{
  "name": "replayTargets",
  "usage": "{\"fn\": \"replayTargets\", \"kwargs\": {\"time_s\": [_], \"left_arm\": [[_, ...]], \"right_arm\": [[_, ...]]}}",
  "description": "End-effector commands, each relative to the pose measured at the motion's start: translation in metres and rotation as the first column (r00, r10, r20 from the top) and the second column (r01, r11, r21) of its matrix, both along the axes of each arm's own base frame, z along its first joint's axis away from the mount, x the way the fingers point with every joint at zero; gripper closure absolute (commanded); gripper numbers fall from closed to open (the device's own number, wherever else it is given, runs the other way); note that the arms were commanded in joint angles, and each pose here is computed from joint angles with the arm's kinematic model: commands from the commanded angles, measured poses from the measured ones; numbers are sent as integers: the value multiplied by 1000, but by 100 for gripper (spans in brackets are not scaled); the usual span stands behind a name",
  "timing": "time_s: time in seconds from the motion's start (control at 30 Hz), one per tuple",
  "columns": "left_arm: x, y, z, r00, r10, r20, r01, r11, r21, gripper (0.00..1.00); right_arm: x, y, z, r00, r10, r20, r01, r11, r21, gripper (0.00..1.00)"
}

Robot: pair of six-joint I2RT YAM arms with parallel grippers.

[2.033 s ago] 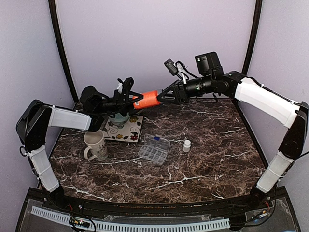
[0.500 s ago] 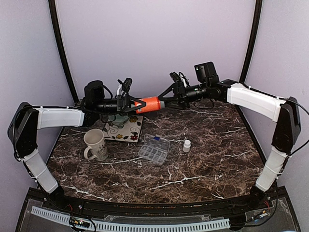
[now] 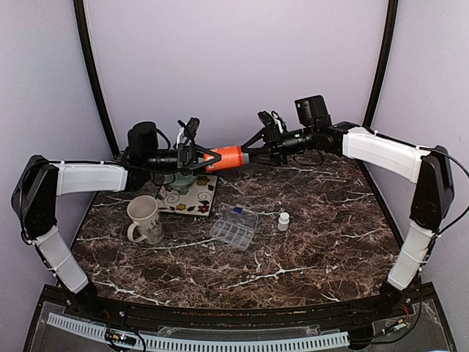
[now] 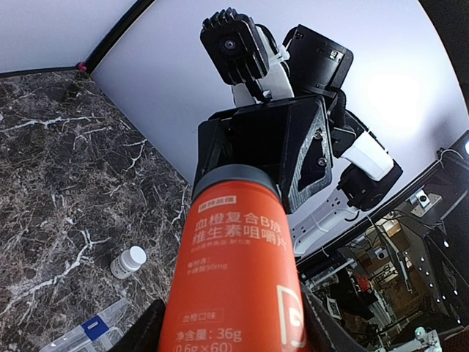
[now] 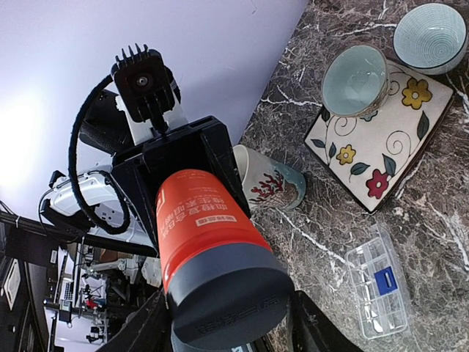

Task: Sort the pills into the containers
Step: Unscrew the lid of the pill bottle.

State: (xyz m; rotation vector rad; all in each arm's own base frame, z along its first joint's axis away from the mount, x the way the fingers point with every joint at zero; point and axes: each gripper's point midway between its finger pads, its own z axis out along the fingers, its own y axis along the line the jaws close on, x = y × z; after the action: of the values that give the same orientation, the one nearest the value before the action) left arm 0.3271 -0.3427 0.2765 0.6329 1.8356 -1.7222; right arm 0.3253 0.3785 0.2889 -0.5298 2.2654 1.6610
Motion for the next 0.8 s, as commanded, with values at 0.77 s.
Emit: {"fn": "replayTargets", "kwargs": {"time_s": [0.77], "left_arm": [[-12,8,46,992,14,123,-5,997,-74,94]], "right_arm": [[-1,2,-8,1000,13,-4,-13,1000,18,37]]}}
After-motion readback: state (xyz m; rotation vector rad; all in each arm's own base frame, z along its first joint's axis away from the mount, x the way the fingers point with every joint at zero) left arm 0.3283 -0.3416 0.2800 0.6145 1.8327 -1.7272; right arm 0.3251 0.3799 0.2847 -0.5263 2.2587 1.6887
